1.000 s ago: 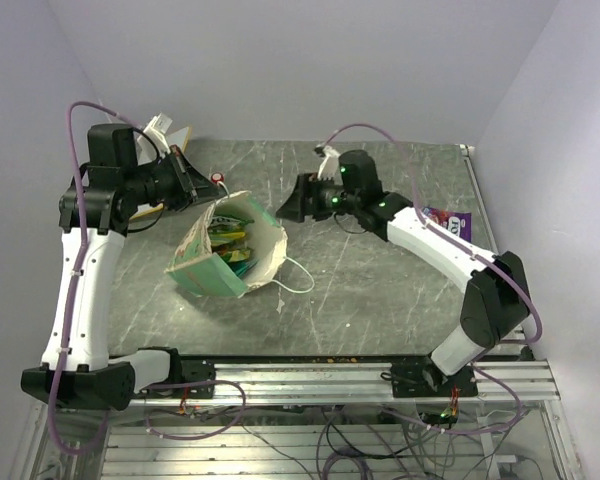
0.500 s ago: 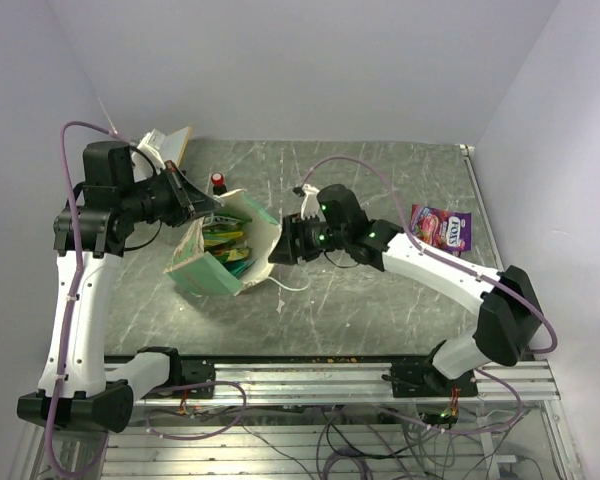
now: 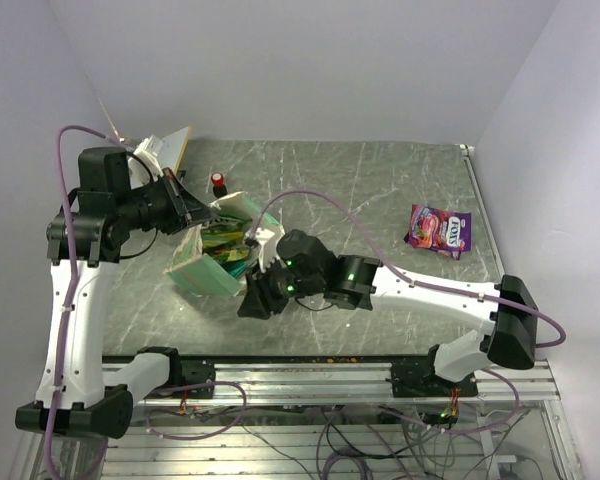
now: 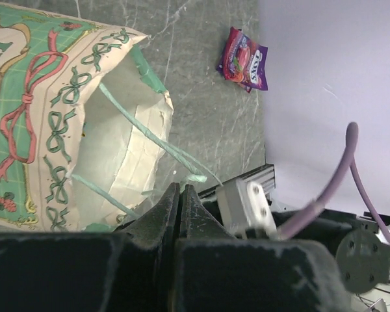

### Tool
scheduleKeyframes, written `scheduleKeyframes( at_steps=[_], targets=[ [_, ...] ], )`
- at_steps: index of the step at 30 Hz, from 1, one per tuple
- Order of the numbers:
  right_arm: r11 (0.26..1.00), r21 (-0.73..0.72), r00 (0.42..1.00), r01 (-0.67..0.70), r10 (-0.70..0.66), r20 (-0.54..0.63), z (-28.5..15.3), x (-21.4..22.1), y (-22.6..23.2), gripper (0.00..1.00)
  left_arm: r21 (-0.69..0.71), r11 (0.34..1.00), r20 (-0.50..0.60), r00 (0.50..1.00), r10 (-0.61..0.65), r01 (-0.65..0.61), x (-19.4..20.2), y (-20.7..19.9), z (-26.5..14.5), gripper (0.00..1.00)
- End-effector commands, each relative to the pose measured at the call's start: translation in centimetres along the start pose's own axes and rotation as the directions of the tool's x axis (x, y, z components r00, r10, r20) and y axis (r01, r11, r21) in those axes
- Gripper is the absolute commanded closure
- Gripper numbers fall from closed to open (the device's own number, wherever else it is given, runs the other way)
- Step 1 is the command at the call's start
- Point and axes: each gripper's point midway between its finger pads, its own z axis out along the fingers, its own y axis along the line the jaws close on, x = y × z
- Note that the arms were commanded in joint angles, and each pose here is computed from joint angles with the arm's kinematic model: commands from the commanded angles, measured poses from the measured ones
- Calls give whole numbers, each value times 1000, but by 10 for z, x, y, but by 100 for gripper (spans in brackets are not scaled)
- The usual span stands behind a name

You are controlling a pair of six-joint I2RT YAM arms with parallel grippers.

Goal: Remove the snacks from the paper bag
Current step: Adjust the paper bag at the center of the board.

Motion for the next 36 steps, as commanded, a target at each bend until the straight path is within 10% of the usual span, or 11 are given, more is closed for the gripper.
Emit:
scheduleKeyframes(
  at_steps=[1,14,24,36],
  targets=[
    [987,-8,987,160,-160,-4,8,-5,22,71,16,1000,15,1000,14,-14,8,-2,-6,93],
    [873,483,992,69,-109,56,-80,-26,-77,28,7,1000,42,999,-15,14,-3,-5,-4,93],
    [860,509,999,-33,45,-12,-90,-30,-143,31,9,1000,9,1000,-4,4,0,-5,-2,93],
    [917,377,987,-128,155,-42,-67,-16,-117,63,24,999,-11,1000,29,-28,0,-9,-4,93]
  ],
)
